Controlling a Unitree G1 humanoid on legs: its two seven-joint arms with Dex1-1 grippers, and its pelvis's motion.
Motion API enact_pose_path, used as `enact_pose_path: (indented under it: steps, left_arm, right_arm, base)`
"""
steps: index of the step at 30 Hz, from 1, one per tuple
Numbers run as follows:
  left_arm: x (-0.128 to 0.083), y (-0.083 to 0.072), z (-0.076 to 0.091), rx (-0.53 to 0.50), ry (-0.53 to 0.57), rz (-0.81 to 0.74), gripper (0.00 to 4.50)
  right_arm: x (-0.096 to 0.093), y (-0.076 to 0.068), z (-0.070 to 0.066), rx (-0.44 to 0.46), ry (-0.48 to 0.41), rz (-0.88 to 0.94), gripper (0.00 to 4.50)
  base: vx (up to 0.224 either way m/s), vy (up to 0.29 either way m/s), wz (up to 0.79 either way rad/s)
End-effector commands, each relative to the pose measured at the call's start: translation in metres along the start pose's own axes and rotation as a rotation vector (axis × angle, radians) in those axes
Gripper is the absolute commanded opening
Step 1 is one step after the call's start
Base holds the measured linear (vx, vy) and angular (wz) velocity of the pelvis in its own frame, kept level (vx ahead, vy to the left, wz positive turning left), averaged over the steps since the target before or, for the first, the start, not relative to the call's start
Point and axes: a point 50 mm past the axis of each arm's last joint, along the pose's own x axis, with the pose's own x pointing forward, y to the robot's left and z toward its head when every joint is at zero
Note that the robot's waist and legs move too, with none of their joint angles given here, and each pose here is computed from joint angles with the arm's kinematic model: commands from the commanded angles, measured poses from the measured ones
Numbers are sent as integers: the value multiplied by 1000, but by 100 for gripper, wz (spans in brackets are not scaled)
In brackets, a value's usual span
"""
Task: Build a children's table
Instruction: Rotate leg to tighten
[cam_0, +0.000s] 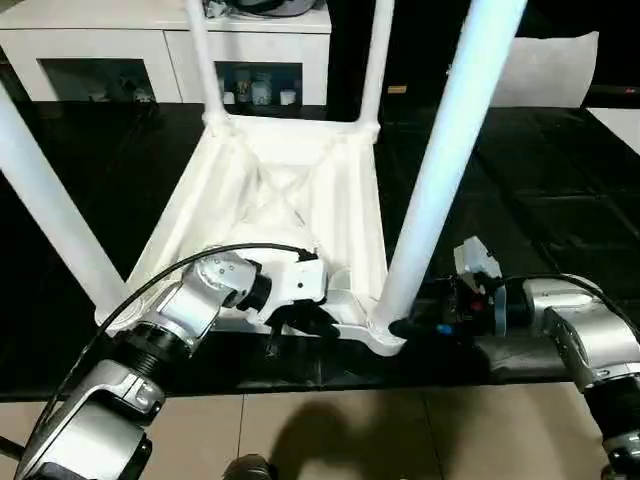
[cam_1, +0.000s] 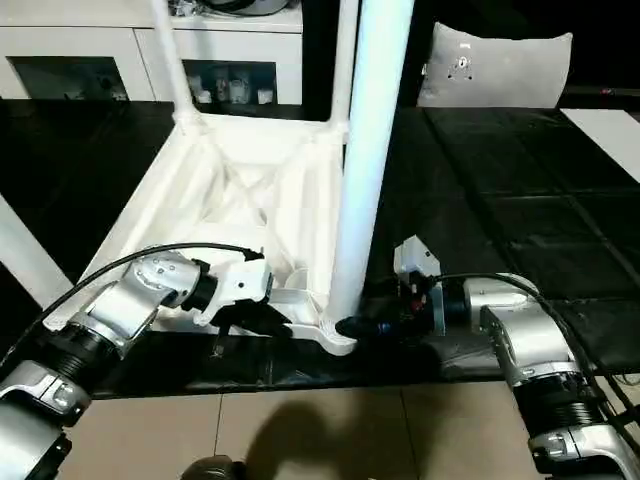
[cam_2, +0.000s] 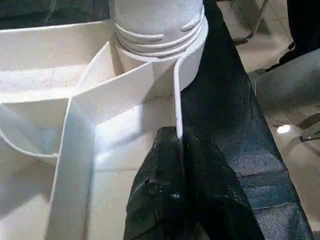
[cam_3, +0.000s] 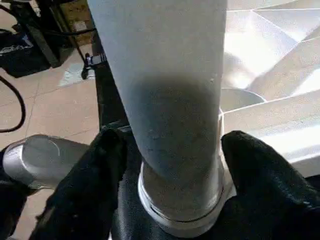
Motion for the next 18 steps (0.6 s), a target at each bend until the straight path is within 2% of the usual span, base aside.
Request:
enact_pose_path:
  steps: [1,5,7,11,14,18]
  left_arm:
    - [5,-1,9,63,0,-56,0]
    - [5,-1,9,63,-6,-63,0]
    - [6,-2,9,55,-14,-66,0]
    - [7,-1,10,-19,-47,-34,0]
    - [9,1,11,-58,-55,-7,0]
    - [20,9,19,-168,-73,114,0]
  right_arm:
    - [2,0,0,-5,2,22,280]
    - [4,0,-1,15,-4,46,263]
    - [4,0,-1,32,-13,62,231]
    - [5,0,-2,86,-63,57,204]
    - [6,0,-2,111,-85,54,200]
    - [18,-21,-11,185,-62,-205,198]
  base:
    - [0,0,0]
    - [0,0,0]
    - [0,0,0]
    - [0,0,0]
    - [0,0,0]
    - [0,0,0]
